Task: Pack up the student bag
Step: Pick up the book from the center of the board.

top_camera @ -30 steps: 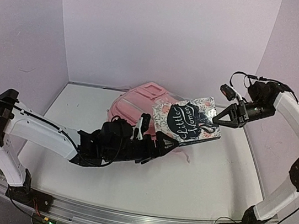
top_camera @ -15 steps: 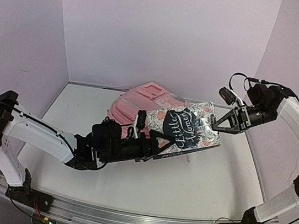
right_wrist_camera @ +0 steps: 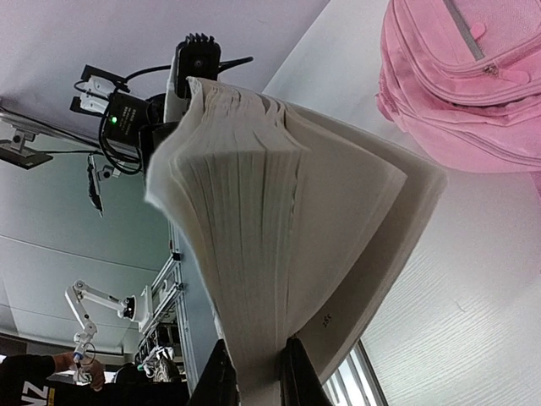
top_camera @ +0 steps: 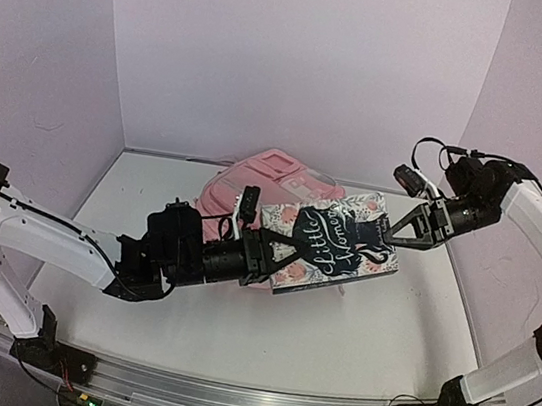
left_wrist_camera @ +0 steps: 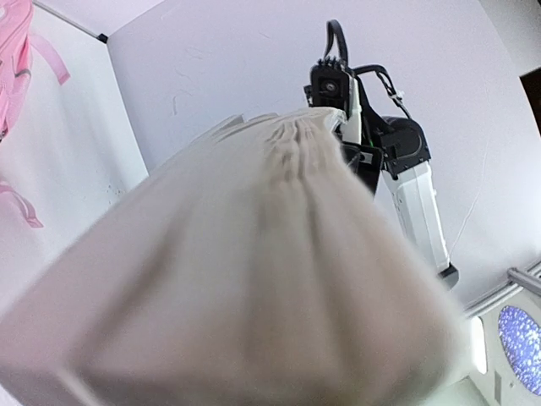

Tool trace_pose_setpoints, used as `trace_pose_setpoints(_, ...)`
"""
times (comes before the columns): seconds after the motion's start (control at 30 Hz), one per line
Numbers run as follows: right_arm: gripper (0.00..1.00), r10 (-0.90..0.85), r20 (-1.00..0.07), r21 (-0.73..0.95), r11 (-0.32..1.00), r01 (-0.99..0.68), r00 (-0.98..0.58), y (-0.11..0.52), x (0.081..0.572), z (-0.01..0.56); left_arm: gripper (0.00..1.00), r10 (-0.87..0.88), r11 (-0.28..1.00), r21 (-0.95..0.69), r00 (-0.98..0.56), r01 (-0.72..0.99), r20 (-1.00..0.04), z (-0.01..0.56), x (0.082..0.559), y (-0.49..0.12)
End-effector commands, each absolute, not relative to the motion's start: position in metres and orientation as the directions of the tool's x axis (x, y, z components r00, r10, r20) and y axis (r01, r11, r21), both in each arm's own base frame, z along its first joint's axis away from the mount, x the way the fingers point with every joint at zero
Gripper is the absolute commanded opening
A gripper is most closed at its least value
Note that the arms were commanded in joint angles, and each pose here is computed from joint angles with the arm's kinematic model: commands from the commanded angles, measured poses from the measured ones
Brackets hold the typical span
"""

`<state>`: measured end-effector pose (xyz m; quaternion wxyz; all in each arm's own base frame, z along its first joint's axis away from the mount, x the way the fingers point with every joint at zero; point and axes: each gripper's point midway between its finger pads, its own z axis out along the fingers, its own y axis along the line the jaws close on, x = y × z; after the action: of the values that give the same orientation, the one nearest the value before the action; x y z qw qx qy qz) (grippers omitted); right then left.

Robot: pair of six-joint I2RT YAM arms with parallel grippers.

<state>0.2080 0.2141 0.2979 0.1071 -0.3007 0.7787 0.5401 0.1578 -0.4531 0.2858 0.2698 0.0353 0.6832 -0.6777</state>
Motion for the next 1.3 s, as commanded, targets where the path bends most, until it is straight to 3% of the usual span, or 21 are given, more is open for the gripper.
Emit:
trace_pose_setpoints(0.0,0.12,-0.369,-0.427,0.820,0.228,-0.525,-0.826,0.212,0.185,0.306,0.09,-0.382,0.009,-0.894,-0.824,0.449,-0.418,0.316,0.157,-0.432)
trace_pose_setpoints(0.07,0.42,-0.390,-0.442,0.769,0.300,-0.565,-0.808,0.208,0.198,0.298,0.00,-0.429,0.034,-0.899,-0.806,0.436,-0.407,0.319,0.164,-0.420)
trace_pose_setpoints(0.13,0.60,-0.386,-0.458,0.699,0.400,-0.593,-0.801,0.204,0.223,0.288,0.00,-0.472,0.096,-0.905,-0.781,0.415,-0.408,0.320,0.171,-0.404)
trace_pose_setpoints(0.27,0.77,-0.317,-0.583,0.512,0.571,-0.642,-0.748,0.198,0.283,0.292,0.00,-0.594,0.207,-0.908,-0.690,0.365,-0.413,0.332,0.187,-0.357)
trace_pose_setpoints(0.33,0.79,-0.300,-0.654,0.417,0.623,-0.662,-0.694,0.201,0.309,0.300,0.00,-0.647,0.251,-0.904,-0.635,0.347,-0.423,0.340,0.193,-0.331)
trace_pose_setpoints(0.53,0.79,-0.440,-0.712,0.152,0.664,-0.732,-0.547,0.243,0.349,0.289,0.00,-0.727,0.411,-0.882,-0.502,0.229,-0.469,0.354,0.203,-0.263)
trace_pose_setpoints(0.87,0.70,-0.651,-0.679,-0.070,0.518,-0.853,-0.339,0.348,0.346,0.245,0.00,-0.767,0.580,-0.813,-0.365,-0.042,-0.528,0.352,0.214,-0.201)
trace_pose_setpoints(1.1,0.52,-0.732,-0.657,-0.206,0.402,-0.892,-0.178,0.423,0.338,0.222,0.00,-0.808,0.576,-0.795,-0.279,-0.191,-0.519,0.336,0.213,-0.167)
trace_pose_setpoints(1.27,0.45,-0.759,-0.638,-0.232,0.346,-0.909,-0.126,0.459,0.336,0.199,0.00,-0.830,0.551,-0.805,-0.243,-0.219,-0.502,0.334,0.210,-0.151)
